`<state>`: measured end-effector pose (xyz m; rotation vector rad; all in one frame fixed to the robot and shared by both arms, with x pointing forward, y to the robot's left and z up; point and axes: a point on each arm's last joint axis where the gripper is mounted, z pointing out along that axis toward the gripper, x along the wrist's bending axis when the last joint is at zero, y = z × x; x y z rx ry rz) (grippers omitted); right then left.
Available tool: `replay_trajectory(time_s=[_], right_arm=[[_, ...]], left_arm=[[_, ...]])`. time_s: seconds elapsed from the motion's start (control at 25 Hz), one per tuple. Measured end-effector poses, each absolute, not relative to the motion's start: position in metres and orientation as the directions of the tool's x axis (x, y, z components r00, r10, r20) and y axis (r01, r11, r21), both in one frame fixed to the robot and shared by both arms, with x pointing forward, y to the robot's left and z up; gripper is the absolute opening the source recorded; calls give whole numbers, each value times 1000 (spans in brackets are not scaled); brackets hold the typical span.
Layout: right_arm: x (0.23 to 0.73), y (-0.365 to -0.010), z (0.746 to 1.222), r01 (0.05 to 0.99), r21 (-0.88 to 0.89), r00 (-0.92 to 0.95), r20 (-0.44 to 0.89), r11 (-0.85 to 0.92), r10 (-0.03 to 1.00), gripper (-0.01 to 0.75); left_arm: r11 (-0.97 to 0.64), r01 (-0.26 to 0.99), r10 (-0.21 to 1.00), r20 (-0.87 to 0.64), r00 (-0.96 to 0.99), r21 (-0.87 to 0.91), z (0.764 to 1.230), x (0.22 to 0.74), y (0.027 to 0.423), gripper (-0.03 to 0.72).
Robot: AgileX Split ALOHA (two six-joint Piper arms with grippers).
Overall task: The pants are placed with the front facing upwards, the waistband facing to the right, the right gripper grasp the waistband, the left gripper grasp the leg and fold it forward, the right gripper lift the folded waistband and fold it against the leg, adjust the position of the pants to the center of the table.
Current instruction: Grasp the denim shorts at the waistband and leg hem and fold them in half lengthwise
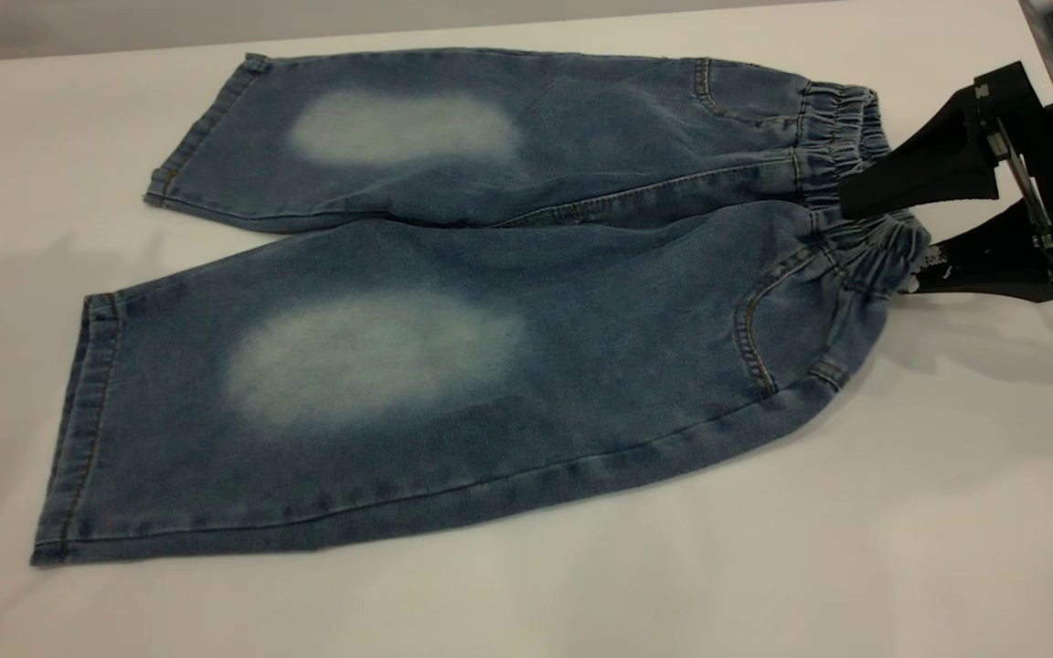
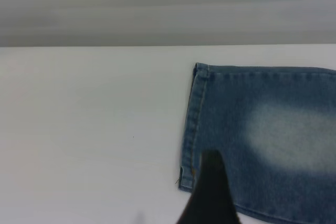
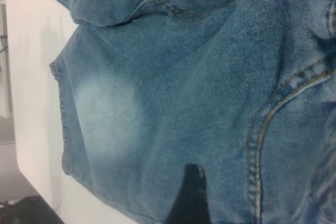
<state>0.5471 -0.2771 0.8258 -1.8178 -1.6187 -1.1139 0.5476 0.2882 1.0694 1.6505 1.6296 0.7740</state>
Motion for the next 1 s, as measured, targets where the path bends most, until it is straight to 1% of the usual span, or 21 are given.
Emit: replay_trajectory(time_s=[0.16,1.0], right_arm=[[548,-279,823,963,165,1,788,-213,615,568],[550,-279,825,955,179,1,796,-236,605,569]], left_arm=[[18,592,998,-50,38,806,1069,548,288,510],[17,591,998,-49,38,806,1069,548,288,510]])
